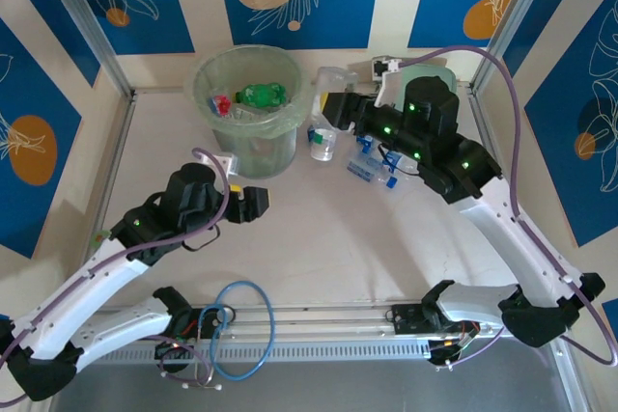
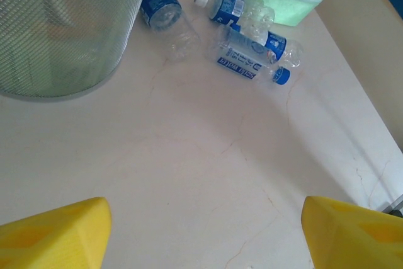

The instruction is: Put the plastic bottles in the bin

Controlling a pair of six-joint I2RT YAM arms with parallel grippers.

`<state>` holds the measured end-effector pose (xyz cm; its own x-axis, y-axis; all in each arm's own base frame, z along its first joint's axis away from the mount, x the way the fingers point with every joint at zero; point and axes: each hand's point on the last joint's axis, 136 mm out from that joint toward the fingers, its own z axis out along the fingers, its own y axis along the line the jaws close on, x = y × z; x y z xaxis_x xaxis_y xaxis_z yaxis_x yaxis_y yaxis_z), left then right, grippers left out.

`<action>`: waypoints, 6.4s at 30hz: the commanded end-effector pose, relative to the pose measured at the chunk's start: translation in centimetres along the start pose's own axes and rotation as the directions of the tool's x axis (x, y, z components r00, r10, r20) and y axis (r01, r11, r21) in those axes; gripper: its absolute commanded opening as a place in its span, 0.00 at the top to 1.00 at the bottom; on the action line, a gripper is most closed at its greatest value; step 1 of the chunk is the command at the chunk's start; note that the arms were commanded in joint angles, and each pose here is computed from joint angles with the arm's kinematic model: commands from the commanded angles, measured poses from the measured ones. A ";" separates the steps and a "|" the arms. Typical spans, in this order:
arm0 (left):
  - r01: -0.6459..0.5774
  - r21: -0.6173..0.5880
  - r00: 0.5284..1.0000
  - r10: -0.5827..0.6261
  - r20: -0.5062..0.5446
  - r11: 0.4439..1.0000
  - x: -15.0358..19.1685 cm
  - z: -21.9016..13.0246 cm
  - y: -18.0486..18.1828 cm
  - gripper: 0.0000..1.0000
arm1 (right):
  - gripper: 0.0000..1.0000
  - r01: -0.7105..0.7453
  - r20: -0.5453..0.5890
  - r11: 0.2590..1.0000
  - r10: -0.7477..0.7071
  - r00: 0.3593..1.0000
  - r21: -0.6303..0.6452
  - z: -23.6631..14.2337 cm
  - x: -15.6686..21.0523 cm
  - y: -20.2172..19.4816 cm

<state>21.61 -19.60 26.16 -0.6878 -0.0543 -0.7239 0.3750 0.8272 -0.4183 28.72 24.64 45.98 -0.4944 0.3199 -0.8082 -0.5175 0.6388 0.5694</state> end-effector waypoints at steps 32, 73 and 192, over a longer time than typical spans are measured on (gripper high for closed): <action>-0.079 -0.029 0.997 0.078 -0.015 0.996 1.2 1.7 1.0 0.21 | 0.34 -0.147 -0.184 0.988 0.135 0.974 -0.050 23.8 -1.1 -5.4; -0.115 0.076 0.993 0.115 0.011 0.990 -1.5 1.7 -2.7 0.21 | 0.06 -0.140 -0.169 0.832 0.269 0.948 0.536 0.1 6.3 -21.1; 0.284 0.414 0.953 -0.210 -0.217 0.865 -5.0 3.7 -9.3 0.31 | 0.49 0.152 -0.556 0.979 -0.202 0.806 -0.134 -1.8 23.6 -1.0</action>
<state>23.85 -28.94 31.70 -0.8656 -0.1102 -0.4884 0.3817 0.4861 -0.7862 16.46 29.34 24.36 -0.7016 -0.2935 -0.6493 -0.6546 0.6254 0.4246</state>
